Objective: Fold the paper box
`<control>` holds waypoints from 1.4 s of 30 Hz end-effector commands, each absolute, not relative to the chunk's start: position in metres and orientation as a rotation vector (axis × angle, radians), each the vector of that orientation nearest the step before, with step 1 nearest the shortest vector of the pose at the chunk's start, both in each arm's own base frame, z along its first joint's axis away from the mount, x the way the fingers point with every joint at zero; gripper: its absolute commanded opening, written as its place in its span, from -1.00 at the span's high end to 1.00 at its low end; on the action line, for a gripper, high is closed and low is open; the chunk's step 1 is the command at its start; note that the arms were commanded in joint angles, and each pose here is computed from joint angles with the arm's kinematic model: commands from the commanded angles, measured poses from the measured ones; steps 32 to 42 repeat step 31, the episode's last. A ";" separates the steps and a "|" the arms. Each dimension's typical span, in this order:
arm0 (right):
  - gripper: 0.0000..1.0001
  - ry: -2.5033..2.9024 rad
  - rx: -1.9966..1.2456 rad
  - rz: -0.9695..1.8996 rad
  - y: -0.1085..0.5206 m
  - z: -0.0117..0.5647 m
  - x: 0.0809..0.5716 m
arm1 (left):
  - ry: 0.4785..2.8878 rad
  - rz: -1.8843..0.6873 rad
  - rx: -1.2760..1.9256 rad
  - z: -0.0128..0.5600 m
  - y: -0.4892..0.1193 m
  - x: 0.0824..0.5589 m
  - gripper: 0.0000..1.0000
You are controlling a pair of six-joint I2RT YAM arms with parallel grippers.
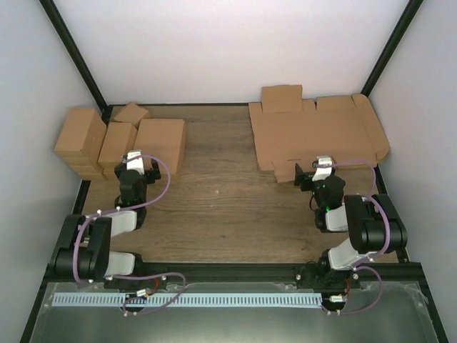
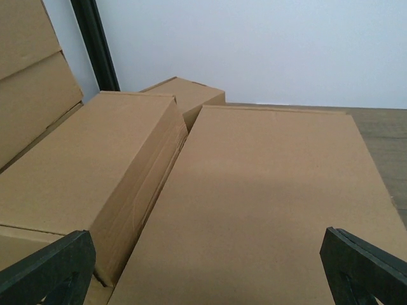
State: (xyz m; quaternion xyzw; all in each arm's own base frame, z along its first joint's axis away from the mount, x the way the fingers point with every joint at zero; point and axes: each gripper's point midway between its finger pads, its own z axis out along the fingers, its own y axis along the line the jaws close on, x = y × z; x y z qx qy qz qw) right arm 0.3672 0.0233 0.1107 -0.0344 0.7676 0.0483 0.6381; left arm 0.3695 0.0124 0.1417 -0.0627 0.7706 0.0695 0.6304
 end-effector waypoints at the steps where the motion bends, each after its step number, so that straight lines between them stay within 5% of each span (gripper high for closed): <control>1: -0.91 1.632 -0.114 0.128 0.027 0.144 0.379 | 1.680 0.133 -0.120 0.155 0.014 0.379 -1.00; 42: -0.99 1.640 -0.079 0.112 0.022 0.143 0.383 | 1.705 0.074 -0.081 0.131 0.016 0.391 -1.00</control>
